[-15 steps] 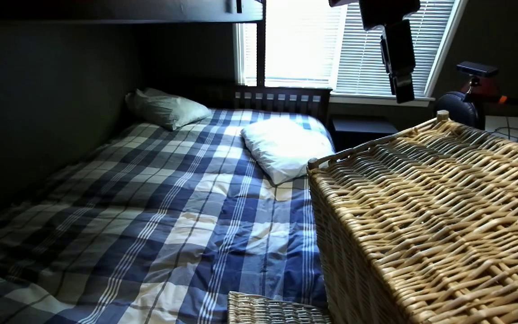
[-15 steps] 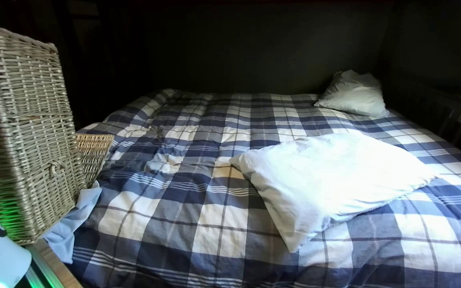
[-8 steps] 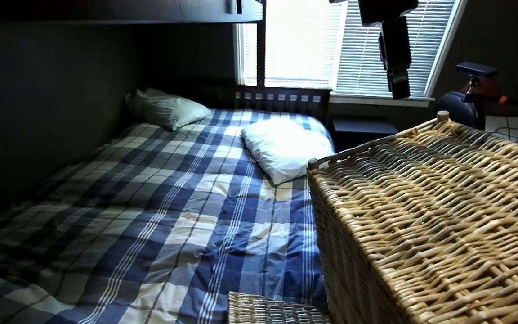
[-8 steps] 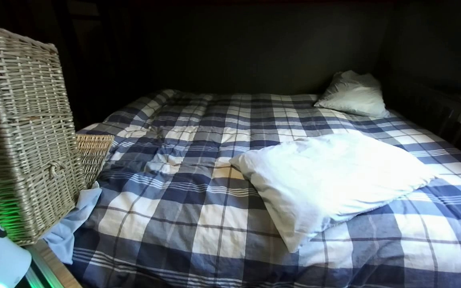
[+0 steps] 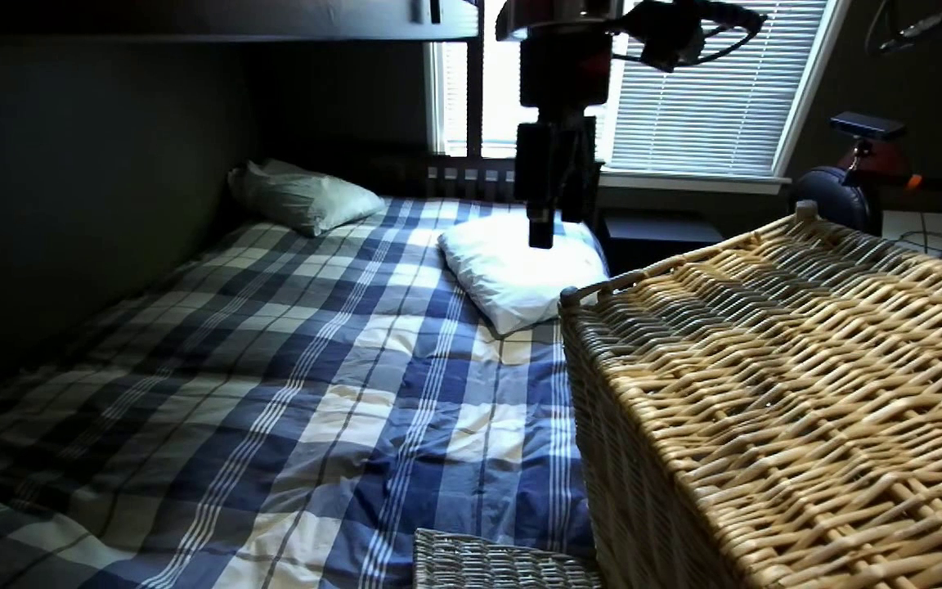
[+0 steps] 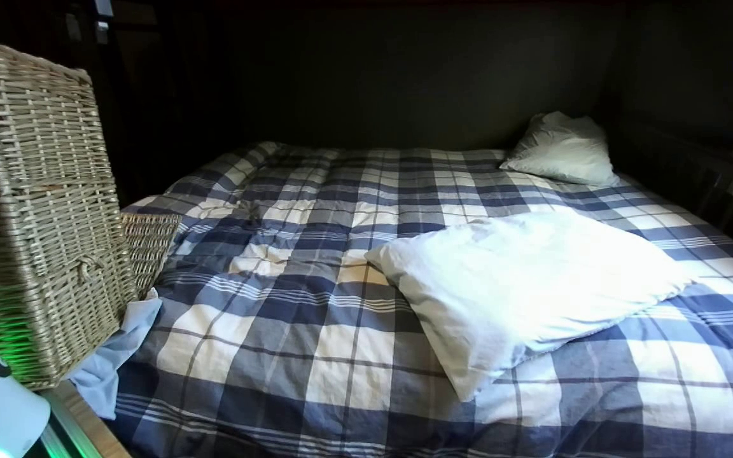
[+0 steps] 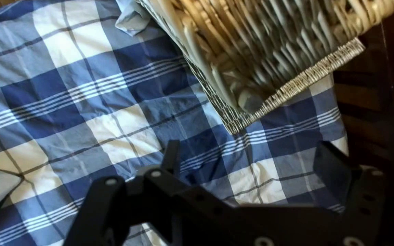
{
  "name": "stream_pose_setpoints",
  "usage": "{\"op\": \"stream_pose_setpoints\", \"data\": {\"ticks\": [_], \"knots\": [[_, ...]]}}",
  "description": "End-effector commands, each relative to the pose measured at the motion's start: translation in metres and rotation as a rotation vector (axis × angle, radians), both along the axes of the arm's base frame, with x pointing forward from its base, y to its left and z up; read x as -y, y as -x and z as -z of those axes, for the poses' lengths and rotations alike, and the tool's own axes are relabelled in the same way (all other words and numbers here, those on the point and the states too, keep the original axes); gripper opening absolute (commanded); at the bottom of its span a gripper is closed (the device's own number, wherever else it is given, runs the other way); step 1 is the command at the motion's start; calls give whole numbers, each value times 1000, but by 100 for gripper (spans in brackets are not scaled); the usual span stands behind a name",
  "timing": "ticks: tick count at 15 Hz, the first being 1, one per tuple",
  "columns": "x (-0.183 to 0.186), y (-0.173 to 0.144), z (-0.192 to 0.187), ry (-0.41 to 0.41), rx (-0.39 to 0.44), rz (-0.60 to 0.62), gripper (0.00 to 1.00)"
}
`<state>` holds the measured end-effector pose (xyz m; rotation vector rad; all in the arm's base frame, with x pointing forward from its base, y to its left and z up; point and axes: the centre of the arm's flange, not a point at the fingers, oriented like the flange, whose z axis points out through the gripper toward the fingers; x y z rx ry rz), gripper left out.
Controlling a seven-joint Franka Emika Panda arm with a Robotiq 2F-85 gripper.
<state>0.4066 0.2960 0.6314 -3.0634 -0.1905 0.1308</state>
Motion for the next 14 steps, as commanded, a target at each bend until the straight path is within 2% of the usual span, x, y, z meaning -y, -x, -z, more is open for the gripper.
{"op": "stream_pose_setpoints", "data": {"ticks": [1,4,11,13,14], "knots": [[-26,-18,35,33,-57,50,100],[-31,-16,46,96,-136,79,100],[-39,3,20,208,-180,98,99],[-39,5,18,228,-198,97,95],[-37,2,19,232,-189,94,90]]}}
